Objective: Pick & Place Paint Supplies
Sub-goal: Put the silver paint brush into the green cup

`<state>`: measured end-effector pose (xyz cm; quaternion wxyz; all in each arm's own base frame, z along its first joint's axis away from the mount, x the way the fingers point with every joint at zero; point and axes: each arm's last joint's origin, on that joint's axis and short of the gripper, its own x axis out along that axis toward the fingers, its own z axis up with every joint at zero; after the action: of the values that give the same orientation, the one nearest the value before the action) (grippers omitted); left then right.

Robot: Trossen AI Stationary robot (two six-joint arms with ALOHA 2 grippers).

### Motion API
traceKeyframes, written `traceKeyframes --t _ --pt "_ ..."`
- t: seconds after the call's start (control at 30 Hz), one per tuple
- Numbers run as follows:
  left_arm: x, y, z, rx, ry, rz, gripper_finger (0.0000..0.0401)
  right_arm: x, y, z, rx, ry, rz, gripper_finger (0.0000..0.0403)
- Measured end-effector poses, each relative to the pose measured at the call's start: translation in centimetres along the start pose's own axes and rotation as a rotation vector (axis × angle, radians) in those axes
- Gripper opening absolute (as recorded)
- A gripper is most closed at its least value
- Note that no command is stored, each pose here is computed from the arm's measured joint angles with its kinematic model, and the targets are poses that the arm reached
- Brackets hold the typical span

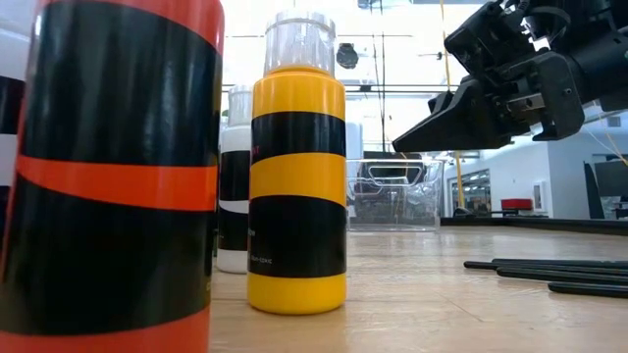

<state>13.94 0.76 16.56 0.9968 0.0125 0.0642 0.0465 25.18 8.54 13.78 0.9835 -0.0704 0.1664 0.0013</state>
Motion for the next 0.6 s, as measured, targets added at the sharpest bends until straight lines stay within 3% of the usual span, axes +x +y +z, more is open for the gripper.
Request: traceKeyframes --t 0.6 --pt "0.00 0.01 0.01 -0.060 -0.001 0.002 0.0019 0.00 -0.01 0.00 0.002 0.000 -0.003 0.0031"
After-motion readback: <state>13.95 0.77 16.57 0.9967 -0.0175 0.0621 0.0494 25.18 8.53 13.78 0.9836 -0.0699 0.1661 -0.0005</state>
